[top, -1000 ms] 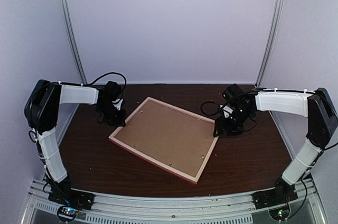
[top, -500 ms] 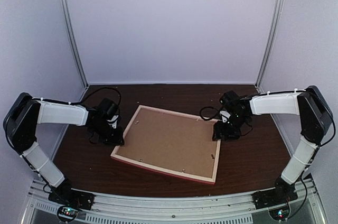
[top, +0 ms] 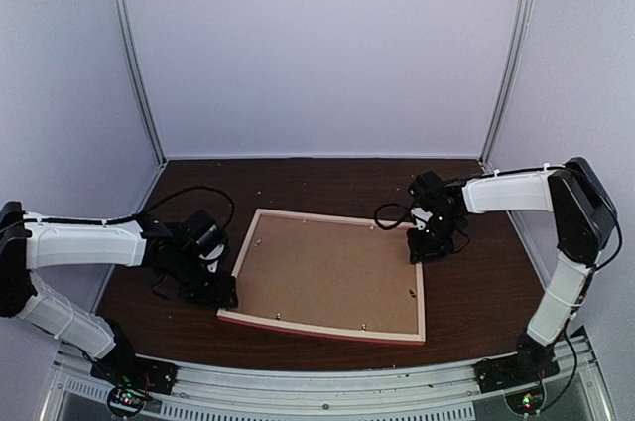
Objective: Put the photo into the frame
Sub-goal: Rotate the photo frame at the center of the board.
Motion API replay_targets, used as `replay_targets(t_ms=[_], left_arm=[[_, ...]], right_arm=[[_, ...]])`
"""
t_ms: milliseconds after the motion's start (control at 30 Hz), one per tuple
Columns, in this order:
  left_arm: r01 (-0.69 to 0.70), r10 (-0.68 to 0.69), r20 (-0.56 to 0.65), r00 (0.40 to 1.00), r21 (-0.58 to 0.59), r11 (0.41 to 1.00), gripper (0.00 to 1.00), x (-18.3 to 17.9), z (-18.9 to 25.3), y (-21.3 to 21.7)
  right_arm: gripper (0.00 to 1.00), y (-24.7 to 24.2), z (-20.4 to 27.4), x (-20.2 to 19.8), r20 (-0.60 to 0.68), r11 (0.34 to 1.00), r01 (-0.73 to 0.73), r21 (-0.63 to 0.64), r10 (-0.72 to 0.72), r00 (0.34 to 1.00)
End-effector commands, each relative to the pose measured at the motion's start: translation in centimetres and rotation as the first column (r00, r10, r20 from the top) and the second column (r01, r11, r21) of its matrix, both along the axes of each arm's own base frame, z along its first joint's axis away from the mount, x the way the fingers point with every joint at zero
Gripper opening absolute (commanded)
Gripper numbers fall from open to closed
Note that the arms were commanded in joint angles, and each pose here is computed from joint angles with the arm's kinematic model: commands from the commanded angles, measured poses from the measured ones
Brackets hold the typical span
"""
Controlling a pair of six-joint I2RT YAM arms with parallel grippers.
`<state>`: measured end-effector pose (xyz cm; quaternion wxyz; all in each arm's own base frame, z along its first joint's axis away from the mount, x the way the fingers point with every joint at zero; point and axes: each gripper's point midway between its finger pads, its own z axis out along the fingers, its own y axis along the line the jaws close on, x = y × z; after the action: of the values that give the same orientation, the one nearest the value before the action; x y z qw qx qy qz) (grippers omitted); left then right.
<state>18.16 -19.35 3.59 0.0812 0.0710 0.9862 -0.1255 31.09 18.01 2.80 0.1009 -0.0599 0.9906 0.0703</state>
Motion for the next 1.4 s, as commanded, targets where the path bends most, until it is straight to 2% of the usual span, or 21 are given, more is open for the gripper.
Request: replay_targets(t_ms=[0,200,600,900,1100,1367], left_arm=[[0.0,-0.007,0.094,0.996,0.081,0.997,0.69,2.1,1.8,0.9],[0.077,-0.109,0.15,0.983,0.208,0.975,0.77,6.6,3.5,0.3],[0.13,-0.15,0.095,0.984,0.196,0.972,0.77,14.4,1.7,-0.7],[0.184,-0.193,0.082,0.978,0.1,0.978,0.8,16.3,1.5,-3.6],[0.181,-0.19,0.075,0.979,0.111,0.977,0.81,17.3,0.5,-4.1],[0.167,-0.179,0.079,0.981,0.135,0.977,0.72,18.5,-0.3,-4.2]], right_arm=[[0.26,-0.9,-0.3,1.5,0.03,0.995,-0.053,-0.085,0.056,0.998],[0.2,-1.2,-0.2,1.9,0.021,0.992,-0.09,-0.089,0.092,0.996],[0.15,-1.5,-0.1,2.3,-0.007,0.989,-0.139,-0.044,0.139,0.99],[0.15,-1.1,-0.6,2.1,-0.029,0.989,-0.147,-0.023,0.146,0.989],[0.15,-0.9,-0.3,2.3,-0.016,0.99,-0.14,-0.007,0.14,0.99],[0.15,-1.0,-0.4,1.8,-0.016,0.991,-0.136,-0.003,0.136,0.991]])
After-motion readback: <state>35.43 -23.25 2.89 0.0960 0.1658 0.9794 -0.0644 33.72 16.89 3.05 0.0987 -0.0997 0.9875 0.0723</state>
